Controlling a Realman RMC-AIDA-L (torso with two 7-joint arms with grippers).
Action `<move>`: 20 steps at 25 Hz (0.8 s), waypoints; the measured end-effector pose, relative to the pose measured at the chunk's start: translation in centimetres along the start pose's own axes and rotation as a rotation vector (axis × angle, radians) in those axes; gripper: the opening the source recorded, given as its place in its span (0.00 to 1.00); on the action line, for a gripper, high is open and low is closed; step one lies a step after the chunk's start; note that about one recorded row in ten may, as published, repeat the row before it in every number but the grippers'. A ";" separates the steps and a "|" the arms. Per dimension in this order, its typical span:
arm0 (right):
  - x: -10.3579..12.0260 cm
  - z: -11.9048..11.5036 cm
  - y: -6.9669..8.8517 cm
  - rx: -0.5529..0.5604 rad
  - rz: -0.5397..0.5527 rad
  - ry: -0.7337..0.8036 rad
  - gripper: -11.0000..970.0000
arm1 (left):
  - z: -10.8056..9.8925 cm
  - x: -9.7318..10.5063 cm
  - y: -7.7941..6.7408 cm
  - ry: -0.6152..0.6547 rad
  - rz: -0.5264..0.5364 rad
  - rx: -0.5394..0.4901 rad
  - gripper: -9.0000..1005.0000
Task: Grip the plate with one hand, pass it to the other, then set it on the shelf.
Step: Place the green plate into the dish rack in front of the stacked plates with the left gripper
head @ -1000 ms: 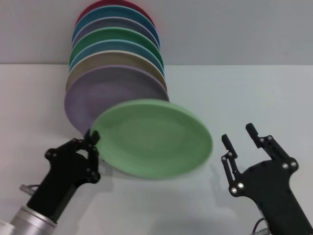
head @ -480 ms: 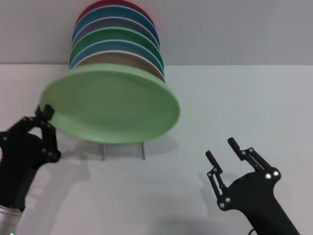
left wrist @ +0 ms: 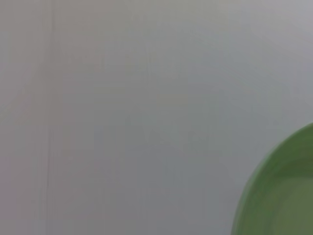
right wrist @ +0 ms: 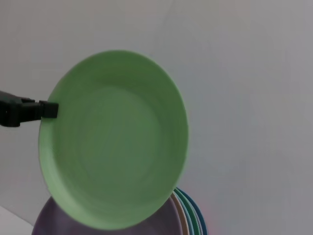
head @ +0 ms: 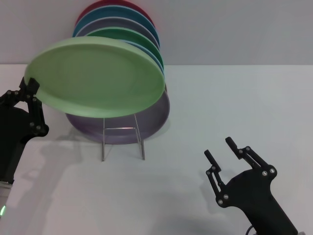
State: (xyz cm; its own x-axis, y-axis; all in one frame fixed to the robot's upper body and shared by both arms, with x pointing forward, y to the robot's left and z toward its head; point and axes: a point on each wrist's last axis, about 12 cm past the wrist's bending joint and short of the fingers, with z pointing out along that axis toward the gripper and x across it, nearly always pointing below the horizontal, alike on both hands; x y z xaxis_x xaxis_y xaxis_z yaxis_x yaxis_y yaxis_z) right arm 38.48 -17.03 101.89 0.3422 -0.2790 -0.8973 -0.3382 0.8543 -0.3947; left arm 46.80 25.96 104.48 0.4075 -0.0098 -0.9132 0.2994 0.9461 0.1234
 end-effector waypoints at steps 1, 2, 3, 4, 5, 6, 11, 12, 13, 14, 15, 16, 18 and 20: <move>0.0 0.0 0.0 0.000 0.000 0.000 0.42 | 0.0 0.0 0.0 0.000 0.000 0.000 0.05; 0.0 0.0 0.0 0.003 0.000 0.000 0.42 | 0.1 0.1 0.1 0.010 0.005 0.002 0.05; 0.0 0.1 -0.1 0.006 -0.001 0.001 0.42 | 0.1 0.3 0.1 0.020 0.012 0.005 0.05; 0.0 0.1 -0.2 0.010 -0.002 0.001 0.42 | 0.2 0.4 0.2 0.029 0.020 0.008 0.05; 0.1 0.2 -0.2 0.013 -0.002 0.002 0.42 | 0.1 0.4 0.1 0.034 0.026 0.012 0.06; 0.1 0.2 -0.3 0.017 -0.003 0.002 0.42 | 0.1 0.5 0.0 0.041 0.035 0.018 0.06; 0.2 0.5 -0.7 0.040 -0.009 0.005 0.42 | 0.0 0.9 -0.1 0.077 0.047 0.027 0.06; 0.2 0.5 -0.8 0.043 -0.010 0.005 0.42 | 0.0 1.0 -0.1 0.084 0.046 0.028 0.06; 0.2 0.6 -0.9 0.044 -0.012 0.004 0.42 | -0.1 1.2 -0.2 0.096 0.046 0.029 0.06; 0.2 0.6 -0.9 0.044 -0.014 0.003 0.42 | -0.1 1.3 -0.2 0.105 0.045 0.031 0.06; 0.3 0.7 -0.9 0.043 -0.015 0.001 0.42 | -0.1 1.5 -0.3 0.126 0.044 0.034 0.06; 0.3 0.8 -1.0 0.042 -0.017 0.000 0.42 | -0.1 1.5 -0.3 0.126 0.044 0.034 0.06; 0.3 0.9 -1.1 0.044 -0.022 -0.001 0.42 | 0.0 1.8 -0.4 0.151 0.044 0.037 0.06; 0.3 1.0 -1.1 0.045 -0.023 -0.002 0.42 | 0.0 2.0 -0.5 0.166 0.042 0.037 0.07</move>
State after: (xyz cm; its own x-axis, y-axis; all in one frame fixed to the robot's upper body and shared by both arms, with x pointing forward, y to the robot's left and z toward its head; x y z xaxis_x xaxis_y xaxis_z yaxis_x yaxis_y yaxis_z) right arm 39.84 -17.68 102.22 0.3507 -0.2981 -0.8878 -0.2906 0.8666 -0.4057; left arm 47.47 25.43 102.59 0.2729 0.0859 -0.9582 0.3184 0.9318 0.1742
